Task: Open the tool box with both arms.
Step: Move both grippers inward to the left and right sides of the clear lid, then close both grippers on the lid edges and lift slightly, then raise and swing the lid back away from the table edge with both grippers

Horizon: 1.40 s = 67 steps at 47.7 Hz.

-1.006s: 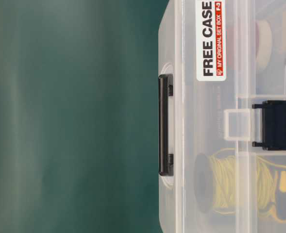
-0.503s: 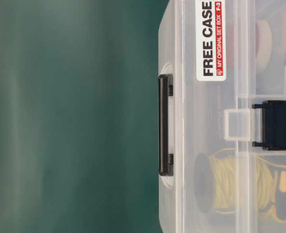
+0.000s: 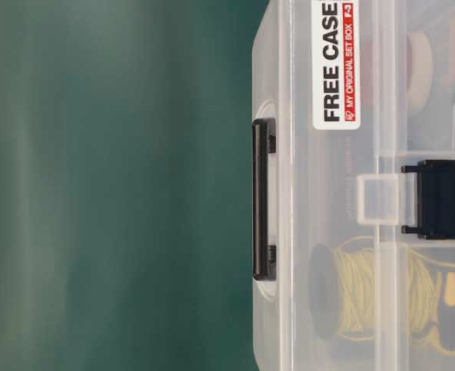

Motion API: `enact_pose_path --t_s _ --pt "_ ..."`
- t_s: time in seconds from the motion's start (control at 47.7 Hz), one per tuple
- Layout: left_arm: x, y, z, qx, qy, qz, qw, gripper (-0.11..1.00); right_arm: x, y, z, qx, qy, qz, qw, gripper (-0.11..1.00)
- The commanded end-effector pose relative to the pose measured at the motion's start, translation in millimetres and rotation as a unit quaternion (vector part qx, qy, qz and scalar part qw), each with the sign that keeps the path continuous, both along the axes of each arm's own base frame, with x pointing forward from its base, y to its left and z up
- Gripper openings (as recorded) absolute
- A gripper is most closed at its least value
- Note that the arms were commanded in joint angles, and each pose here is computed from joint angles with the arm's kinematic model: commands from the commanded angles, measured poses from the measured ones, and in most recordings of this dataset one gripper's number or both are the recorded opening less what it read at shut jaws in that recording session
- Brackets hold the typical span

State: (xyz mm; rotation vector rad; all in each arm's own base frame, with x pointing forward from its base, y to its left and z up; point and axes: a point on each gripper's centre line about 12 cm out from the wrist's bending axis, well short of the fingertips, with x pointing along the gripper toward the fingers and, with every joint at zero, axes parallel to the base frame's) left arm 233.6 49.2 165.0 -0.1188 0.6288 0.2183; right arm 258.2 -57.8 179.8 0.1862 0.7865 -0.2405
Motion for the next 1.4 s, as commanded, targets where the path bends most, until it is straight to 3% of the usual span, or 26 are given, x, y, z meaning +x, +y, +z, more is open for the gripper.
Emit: enact_pose_path --t_s 0.0,0.419,0.964,1.383 --pt "11.8 -1.0 12.3 0.005 -0.022 -0.007 0.9997 0.9 13.8 -3.6 22.7 -0.007 -0.039 -0.003 0.9992 0.85" --pt "17.0 0.0 17.8 0.003 -0.028 -0.005 0.9996 0.9 17.5 -4.9 29.9 -0.008 -0.048 -0.004 0.9988 0.85" --pt "8.0 2.5 51.3 0.015 -0.088 0.004 0.996 0.87 10.6 -3.8 61.1 -0.02 -0.099 -0.005 0.9949 0.85" --pt "1.1 6.3 57.3 0.019 -0.105 0.015 0.9942 0.86 4.1 -12.5 73.8 -0.027 -0.123 -0.024 0.9917 0.85"
